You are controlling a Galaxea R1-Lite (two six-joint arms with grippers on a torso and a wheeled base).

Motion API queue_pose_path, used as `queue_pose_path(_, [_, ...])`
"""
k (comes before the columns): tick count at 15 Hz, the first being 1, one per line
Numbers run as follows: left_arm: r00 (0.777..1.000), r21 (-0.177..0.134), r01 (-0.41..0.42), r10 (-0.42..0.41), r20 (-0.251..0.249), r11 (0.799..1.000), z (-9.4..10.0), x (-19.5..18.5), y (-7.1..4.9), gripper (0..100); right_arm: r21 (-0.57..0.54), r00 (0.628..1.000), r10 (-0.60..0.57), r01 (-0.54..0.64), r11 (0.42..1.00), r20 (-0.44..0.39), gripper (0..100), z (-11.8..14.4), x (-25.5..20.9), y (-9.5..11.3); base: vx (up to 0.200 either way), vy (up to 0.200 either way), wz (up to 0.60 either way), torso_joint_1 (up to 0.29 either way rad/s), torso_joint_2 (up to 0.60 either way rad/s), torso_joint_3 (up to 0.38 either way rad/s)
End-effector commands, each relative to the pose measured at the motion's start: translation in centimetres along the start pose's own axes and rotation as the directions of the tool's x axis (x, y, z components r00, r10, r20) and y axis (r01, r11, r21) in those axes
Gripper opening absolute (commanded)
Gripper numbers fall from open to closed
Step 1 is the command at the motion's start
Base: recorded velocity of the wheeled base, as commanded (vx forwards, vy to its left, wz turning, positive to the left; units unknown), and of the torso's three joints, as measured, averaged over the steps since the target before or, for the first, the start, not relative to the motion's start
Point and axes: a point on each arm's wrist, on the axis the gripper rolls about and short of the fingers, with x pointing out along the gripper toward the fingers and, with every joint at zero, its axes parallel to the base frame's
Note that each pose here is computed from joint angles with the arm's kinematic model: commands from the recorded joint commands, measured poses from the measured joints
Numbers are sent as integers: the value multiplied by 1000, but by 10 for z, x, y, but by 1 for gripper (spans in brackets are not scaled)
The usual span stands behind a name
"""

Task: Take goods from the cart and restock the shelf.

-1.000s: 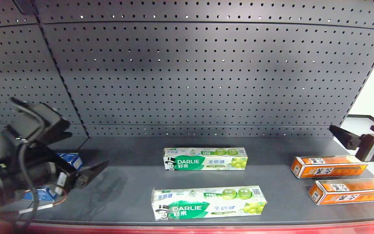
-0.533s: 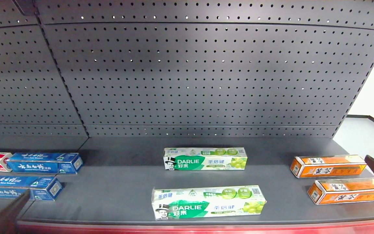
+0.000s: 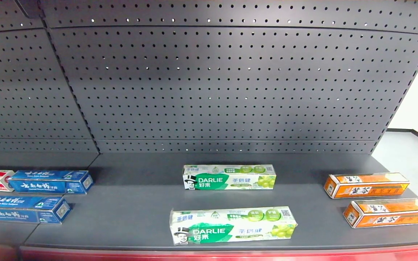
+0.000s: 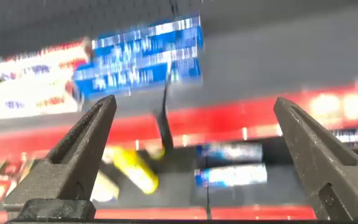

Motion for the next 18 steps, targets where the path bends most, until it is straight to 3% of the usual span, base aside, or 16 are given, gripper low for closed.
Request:
queue_pose_path(1, [995, -20, -23, 25, 99, 1000, -7, -16, 1, 100, 18, 994, 39, -41, 999, 100, 100, -33, -32, -6, 0, 0, 0, 0, 0, 0])
queue_pose_path(3, [995, -42, -14, 18, 97, 999, -8, -15, 0, 100, 14, 992, 76, -78, 997, 98, 100, -33, -32, -6, 0, 0, 0, 0, 0, 0])
queue_pose_path(4, [997, -41, -5, 8, 73, 999, -14, -12, -2, 100, -15, 982, 176, -176, 984, 61, 100, -37, -32, -3, 0, 0, 0, 0, 0, 0])
queue_pose_path(8, [995, -30, 36, -33, 96, 999, -37, 3, -10, 100, -14, 983, 179, -179, 984, 47, 100, -38, -32, -3, 0, 0, 0, 0, 0, 0])
queue_pose_path(10, [992, -43, 42, -37, 118, 998, -38, 4, -10, 100, -18, 983, 176, -176, 984, 47, 100, -38, -32, -3, 0, 0, 0, 0, 0, 0])
queue_pose_path(11, [990, -39, 71, -66, 124, 997, -38, 4, -11, 100, -18, 983, 176, -176, 984, 47, 100, -38, -32, -3, 0, 0, 0, 0, 0, 0])
queue_pose_path(12, [979, -28, 153, -147, 141, 988, -37, 4, -13, 100, -19, 982, 181, -180, 983, 47, 100, -38, -32, -3, 0, 0, 0, 0, 0, 0])
queue_pose_path(14, [935, -10, 317, -310, 171, 948, -37, 3, -16, 100, -19, 982, 181, -180, 983, 46, 100, -38, -32, -3, 0, 0, 0, 0, 0, 0])
queue_pose_path(15, [932, -35, 333, -323, 166, 942, -37, 3, -17, 100, -20, 982, 181, -180, 983, 47, 100, -38, -32, -3, 0, 0, 0, 0, 0, 0])
queue_pose_path(16, [938, -69, 323, -309, 159, 944, -37, 3, -16, 100, -20, 982, 181, -180, 983, 46, 100, -38, -32, -3, 0, 0, 0, 0, 0, 0])
queue_pose_path(17, [959, -91, 263, -251, 132, 960, -40, 4, -16, 100, -16, 982, 181, -180, 983, 47, 100, -38, -32, -3, 0, 0, 0, 0, 0, 0])
queue_pose_path(18, [989, -115, 140, -132, 70, 983, -44, 5, -14, 100, -15, 983, 179, -179, 984, 49, 100, -38, -32, -3, 0, 0, 0, 0, 0, 0])
